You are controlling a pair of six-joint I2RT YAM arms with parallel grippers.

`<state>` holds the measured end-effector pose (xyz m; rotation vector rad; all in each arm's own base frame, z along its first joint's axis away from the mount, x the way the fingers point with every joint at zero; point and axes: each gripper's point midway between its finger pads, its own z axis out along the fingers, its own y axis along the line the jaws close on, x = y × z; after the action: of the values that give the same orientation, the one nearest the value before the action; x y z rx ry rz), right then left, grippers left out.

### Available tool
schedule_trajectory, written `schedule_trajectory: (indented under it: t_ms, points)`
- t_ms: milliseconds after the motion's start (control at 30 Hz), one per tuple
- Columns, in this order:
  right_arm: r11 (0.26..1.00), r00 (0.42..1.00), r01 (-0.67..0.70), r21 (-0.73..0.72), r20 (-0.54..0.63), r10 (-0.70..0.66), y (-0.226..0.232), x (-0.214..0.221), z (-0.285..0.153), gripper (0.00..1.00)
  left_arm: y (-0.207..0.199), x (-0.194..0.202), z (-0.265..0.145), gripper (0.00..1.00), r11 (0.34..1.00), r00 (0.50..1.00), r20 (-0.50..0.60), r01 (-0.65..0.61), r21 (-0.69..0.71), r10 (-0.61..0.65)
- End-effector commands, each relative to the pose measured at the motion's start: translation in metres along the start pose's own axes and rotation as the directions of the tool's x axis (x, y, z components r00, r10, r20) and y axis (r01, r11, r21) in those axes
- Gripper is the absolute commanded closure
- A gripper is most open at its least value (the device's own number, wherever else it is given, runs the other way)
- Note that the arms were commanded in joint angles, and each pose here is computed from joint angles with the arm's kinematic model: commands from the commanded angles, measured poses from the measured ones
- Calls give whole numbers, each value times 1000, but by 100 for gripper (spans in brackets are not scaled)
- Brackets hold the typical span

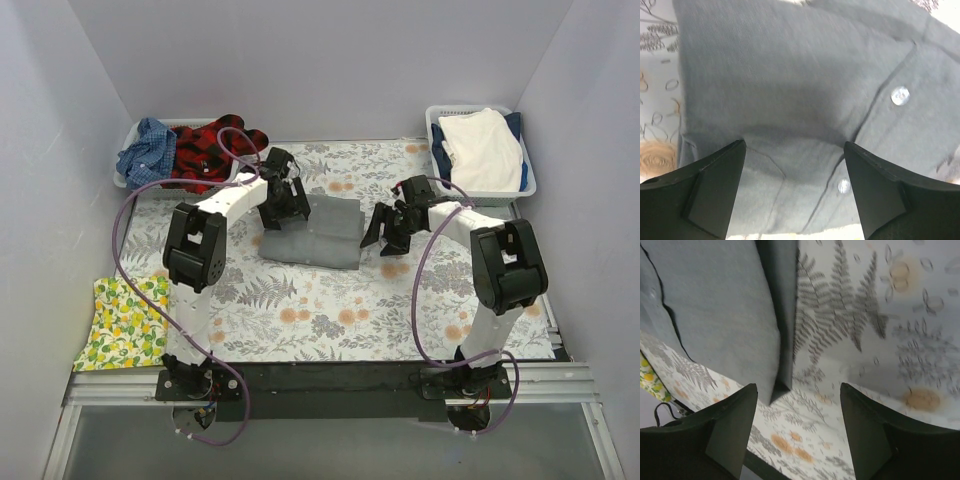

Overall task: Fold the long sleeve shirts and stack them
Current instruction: Fold the shirt

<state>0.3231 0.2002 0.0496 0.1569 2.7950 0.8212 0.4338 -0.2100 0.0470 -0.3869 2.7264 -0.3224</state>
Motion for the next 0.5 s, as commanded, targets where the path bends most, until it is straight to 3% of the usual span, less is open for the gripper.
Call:
schedule_trajectory:
  t_ms: [0, 300, 467]
  points:
    - [981, 995, 27, -193, 97, -8, 44, -46, 11, 23, -16, -20, -54, 20, 998, 996, 79, -45, 48, 41]
    - [985, 999, 15, -171, 48, -7, 32, -60, 62, 18, 11, -20, -59, 20, 997, 995, 78, -57, -49, 61]
    - [993, 1000, 21, -119, -16, -23, 22, -40, 88, 19, 53, 3, -31, 20, 984, 997, 24, -67, -164, 72]
